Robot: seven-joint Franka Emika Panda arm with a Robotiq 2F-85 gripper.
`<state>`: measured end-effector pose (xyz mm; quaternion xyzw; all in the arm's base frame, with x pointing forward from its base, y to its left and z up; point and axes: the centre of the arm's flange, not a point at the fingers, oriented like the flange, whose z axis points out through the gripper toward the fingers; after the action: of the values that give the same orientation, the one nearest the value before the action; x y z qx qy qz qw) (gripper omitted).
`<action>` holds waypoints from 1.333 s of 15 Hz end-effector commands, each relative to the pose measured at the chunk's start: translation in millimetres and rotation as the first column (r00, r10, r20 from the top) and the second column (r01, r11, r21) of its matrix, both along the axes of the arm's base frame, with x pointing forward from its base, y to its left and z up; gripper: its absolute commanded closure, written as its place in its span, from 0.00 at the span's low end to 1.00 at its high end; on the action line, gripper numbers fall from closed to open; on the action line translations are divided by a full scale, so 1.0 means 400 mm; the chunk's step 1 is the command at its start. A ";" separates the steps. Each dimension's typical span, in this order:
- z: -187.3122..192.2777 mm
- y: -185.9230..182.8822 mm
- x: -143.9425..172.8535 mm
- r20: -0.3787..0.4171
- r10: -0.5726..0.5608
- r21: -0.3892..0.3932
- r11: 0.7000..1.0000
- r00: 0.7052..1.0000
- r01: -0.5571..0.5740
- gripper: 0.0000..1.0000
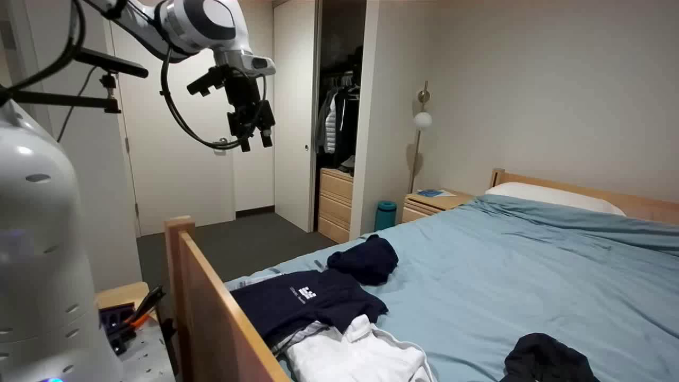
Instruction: Pick the shirts on the bottom left side of the bed and place them on top of the blue shirt
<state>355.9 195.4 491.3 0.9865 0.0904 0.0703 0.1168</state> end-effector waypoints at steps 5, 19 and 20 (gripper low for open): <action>-0.094 -0.077 0.001 0.016 -0.043 0.030 0.999 0.999 0.043 0.00; -0.308 -0.215 -0.025 -0.168 -0.130 0.032 0.990 0.977 0.137 0.00; -0.345 -0.254 0.030 -0.163 -0.153 0.083 0.982 0.975 0.169 0.00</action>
<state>337.6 112.3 371.5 0.9941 0.0231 -0.0141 0.1054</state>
